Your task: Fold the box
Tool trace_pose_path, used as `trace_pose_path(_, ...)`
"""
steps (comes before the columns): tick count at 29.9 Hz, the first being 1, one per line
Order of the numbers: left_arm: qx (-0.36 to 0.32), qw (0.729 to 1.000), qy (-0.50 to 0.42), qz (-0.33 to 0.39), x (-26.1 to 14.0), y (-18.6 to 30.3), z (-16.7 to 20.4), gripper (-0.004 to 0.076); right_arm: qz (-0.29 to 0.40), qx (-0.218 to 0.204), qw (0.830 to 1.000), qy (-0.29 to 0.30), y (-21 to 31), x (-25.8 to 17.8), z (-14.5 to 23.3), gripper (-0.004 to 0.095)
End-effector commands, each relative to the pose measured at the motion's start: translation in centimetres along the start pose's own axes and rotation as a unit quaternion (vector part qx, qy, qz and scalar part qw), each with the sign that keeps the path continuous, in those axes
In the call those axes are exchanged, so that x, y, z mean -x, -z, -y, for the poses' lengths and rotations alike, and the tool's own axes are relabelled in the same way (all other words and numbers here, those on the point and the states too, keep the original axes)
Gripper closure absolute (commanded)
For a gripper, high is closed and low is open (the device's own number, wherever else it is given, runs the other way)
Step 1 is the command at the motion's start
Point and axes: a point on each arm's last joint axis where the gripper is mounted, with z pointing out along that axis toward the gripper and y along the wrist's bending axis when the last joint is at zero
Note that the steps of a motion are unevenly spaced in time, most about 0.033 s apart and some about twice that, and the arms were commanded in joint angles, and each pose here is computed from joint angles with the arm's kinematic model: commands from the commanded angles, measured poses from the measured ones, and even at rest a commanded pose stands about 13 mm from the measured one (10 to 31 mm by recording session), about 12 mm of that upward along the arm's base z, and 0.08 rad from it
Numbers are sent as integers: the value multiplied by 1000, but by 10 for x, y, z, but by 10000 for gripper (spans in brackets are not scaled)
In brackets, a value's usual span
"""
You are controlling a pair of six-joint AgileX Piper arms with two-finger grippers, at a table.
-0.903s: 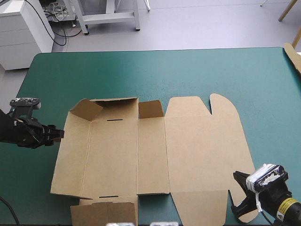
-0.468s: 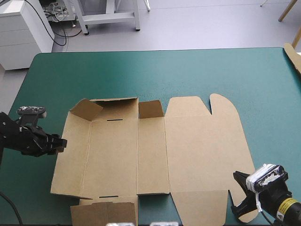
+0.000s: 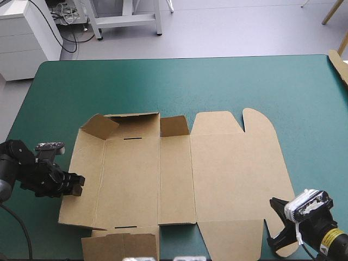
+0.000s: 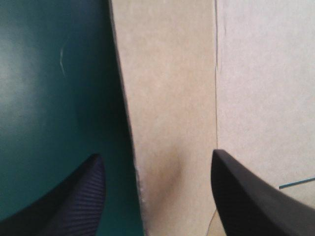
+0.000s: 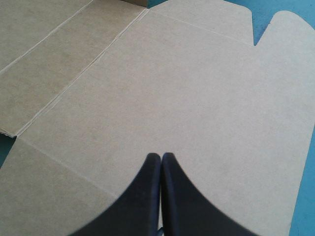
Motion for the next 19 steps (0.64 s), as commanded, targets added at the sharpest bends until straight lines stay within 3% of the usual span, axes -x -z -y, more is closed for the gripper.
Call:
trace_pose_path(1,-38,999,9,-18,-7,-1,8,281,42,0,999,4,3,13,0,929)
trace_pose_path(7,-103,994,13,-15,-10,-12,17,282,42,0,999,4,3,13,0,929)
trace_pose_path(12,-104,994,15,-16,-8,-15,16,308,42,0,999,4,3,13,0,929)
trace_pose_path(16,-104,994,9,-15,-8,-15,16,461,42,0,999,4,3,13,0,929)
trace_pose_path(19,-108,994,-11,-17,-9,-14,17,640,42,0,999,3,3,13,0,929)
